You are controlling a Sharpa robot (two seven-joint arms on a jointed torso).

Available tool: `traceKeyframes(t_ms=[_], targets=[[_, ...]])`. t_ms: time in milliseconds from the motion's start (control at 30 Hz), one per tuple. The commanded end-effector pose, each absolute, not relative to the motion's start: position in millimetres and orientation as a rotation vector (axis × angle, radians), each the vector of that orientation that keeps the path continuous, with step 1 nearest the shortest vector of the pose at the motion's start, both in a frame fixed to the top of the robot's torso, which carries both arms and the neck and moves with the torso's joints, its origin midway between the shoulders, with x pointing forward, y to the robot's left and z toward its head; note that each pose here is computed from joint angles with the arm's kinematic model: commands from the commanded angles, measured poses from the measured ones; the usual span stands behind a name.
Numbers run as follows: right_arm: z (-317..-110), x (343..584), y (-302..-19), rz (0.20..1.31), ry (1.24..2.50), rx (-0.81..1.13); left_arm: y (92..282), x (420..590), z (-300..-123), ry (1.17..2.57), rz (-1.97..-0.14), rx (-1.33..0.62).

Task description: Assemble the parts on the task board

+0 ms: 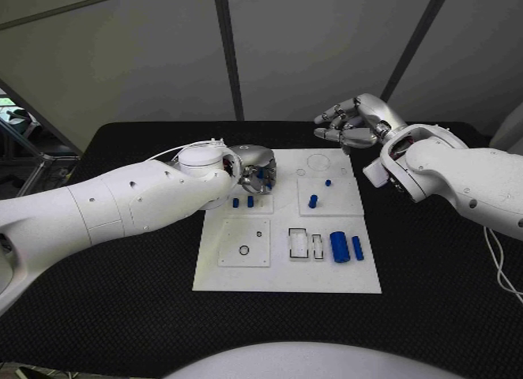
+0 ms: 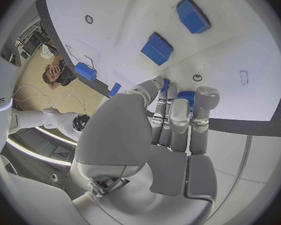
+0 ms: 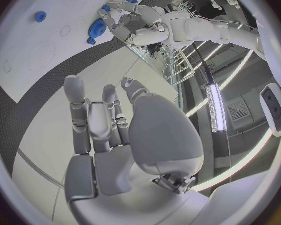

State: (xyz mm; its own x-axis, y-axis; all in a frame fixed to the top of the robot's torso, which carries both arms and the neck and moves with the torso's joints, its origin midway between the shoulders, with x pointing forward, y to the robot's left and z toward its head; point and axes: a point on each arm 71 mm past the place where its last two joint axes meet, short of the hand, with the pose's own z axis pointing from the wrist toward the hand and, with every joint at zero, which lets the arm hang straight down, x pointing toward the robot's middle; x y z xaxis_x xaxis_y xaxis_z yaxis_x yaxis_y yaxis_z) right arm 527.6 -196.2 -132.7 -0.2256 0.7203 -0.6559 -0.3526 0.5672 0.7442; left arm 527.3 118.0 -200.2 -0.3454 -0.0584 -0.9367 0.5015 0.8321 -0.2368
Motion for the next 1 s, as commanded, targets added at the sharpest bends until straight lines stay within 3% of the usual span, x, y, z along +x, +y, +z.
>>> traceKeyframes(t_ms=[33,700,1000], targets=[[-131,528,-196,1.026,1.483,0.325,118.1,526.8,-200.8,1.845,-0.597,0.333],[-131,528,-196,1.025,1.483,0.323,129.8,520.5,-193.3,1.787,-0.651,0.277],[-131,528,-198,1.021,1.483,0.325,146.4,515.5,-189.8,1.795,-0.651,0.247]])
